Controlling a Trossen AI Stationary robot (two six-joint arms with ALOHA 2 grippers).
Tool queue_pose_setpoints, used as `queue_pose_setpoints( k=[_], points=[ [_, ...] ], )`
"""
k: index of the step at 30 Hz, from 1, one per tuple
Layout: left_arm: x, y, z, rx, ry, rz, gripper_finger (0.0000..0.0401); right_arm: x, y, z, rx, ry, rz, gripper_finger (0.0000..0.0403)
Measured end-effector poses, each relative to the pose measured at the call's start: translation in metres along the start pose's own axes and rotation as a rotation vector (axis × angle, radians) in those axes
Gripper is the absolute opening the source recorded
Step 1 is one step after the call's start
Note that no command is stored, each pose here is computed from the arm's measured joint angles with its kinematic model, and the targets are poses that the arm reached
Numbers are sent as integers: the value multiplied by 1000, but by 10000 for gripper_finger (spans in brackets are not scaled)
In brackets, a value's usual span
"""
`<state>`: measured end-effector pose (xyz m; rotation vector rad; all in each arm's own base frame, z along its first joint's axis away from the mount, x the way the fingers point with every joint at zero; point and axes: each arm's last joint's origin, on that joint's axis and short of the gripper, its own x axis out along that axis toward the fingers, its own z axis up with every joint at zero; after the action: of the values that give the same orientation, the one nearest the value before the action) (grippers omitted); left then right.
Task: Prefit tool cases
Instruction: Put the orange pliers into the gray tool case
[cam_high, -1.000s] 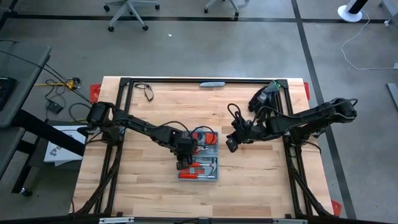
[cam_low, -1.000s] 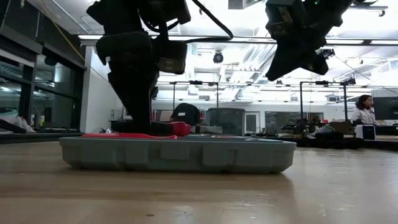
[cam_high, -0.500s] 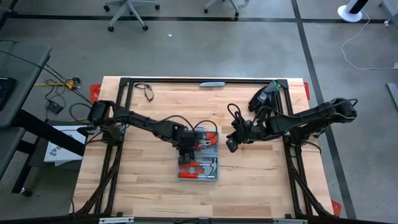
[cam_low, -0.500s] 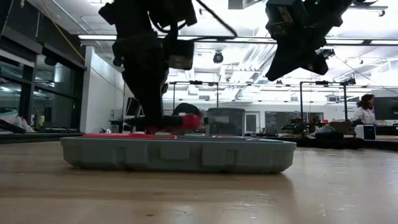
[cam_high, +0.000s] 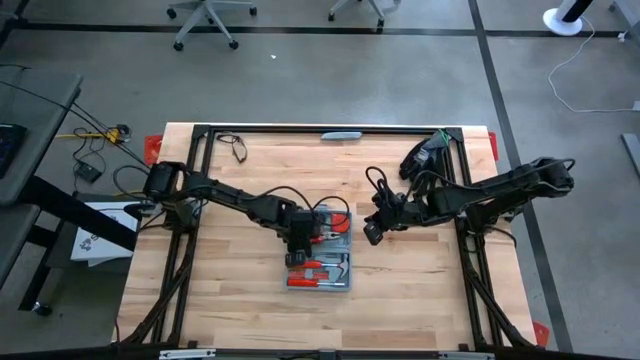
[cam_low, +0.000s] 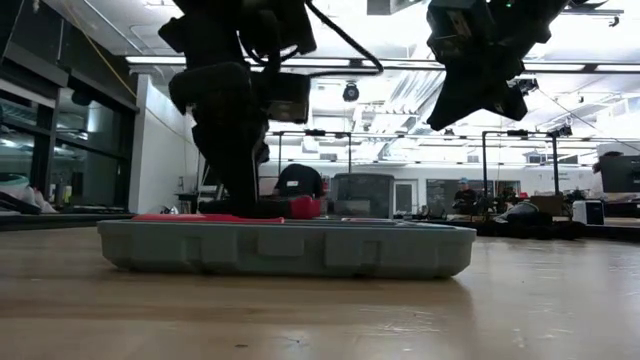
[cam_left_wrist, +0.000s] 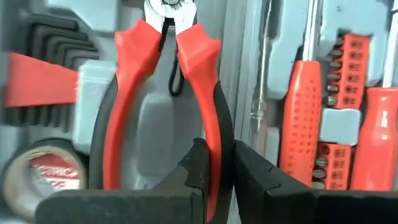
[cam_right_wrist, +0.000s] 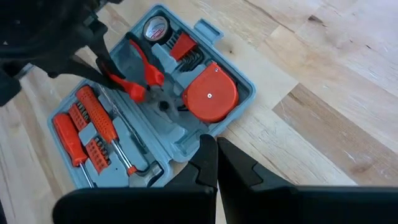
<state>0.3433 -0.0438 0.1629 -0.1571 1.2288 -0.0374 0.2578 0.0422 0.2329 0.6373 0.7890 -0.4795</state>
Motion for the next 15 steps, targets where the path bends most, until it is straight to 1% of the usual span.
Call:
queue_pose_setpoints(
  k=[4, 9, 15],
  points=[
    [12, -4, 1, 3, 5, 0, 33, 0, 0, 0, 0, 0, 0, 0],
    [13, -5, 1, -26, -6, 37, 39, 0, 0, 0, 3, 0, 0, 0],
    [5, 1, 2, -45, -24, 62, 112, 0, 0, 0, 4, -6, -5, 0]
  ],
)
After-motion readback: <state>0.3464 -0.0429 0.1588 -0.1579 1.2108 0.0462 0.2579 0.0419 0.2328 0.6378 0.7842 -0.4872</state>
